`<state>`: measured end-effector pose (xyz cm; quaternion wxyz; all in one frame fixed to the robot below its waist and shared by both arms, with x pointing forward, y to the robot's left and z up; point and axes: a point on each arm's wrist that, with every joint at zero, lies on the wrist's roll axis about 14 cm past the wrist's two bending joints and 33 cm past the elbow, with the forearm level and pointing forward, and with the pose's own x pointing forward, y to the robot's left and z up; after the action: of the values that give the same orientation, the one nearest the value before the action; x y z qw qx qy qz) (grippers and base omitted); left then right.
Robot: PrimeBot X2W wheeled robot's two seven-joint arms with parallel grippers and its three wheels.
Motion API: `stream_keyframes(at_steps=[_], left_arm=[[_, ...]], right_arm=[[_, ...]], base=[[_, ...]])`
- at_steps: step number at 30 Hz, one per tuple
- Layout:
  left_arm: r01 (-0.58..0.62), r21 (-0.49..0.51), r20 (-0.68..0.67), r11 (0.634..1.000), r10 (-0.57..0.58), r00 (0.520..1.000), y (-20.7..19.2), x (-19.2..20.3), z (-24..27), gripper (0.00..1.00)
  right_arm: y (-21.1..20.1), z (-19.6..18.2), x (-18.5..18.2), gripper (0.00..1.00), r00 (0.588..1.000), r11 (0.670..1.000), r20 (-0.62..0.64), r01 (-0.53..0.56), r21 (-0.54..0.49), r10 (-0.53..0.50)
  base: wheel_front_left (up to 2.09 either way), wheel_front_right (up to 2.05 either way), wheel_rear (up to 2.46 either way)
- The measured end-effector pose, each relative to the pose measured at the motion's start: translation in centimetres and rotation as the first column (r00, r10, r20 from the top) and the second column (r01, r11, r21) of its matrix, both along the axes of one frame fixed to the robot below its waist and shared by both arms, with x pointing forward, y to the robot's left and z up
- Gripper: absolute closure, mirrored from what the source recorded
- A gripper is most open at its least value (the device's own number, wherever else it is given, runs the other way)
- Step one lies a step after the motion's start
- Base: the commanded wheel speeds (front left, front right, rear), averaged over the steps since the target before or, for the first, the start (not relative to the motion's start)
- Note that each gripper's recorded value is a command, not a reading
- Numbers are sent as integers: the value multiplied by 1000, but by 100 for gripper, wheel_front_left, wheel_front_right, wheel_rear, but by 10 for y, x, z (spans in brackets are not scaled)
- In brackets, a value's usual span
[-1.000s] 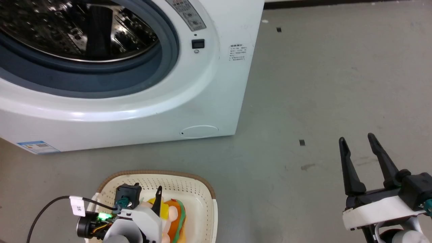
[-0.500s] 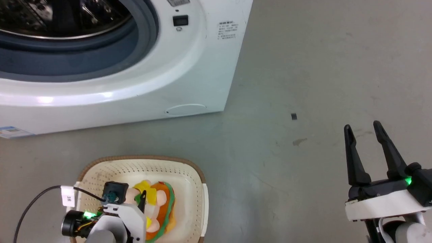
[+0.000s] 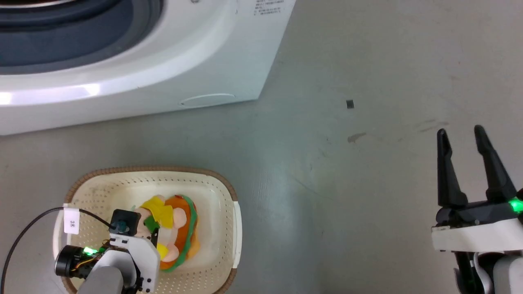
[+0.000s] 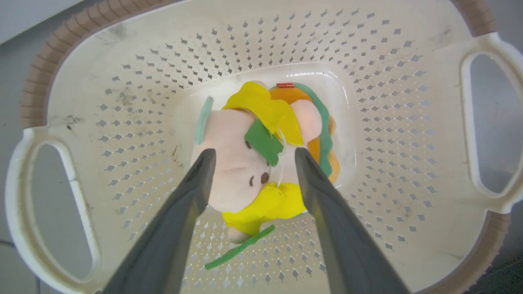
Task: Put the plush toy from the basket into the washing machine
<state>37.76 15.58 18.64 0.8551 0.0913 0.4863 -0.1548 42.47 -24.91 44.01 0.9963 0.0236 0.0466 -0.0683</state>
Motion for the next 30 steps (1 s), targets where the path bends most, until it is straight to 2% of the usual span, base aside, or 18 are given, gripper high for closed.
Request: stream_keyframes(at_steps=[13,26,27,28,29,30], left_arm=[[96,36,-158,995,-89,983,3,-7,-49,0],[180,75,-297,981,-150,943,9,-13,-101,0],[176,76,-311,981,-145,939,10,-15,-105,51],[169,77,-327,983,-136,935,11,-17,-109,95],[165,73,-338,984,-132,932,10,-19,-111,100],[170,72,-346,983,-136,929,10,-21,-112,100]], right_arm=[[-7,-28,14,0,999,1000,-34,14,-14,-14],[-11,-65,25,0,996,1000,-88,16,-27,-18],[-11,-67,26,0,996,999,-91,16,-29,-19],[-11,-69,27,0,996,999,-92,16,-31,-19],[-12,-71,27,0,995,999,-93,17,-33,-20],[-12,-71,27,0,995,999,-94,17,-35,-21]], base=[[0,0,0],[0,0,0],[0,0,0],[0,0,0],[0,0,0],[0,0,0]])
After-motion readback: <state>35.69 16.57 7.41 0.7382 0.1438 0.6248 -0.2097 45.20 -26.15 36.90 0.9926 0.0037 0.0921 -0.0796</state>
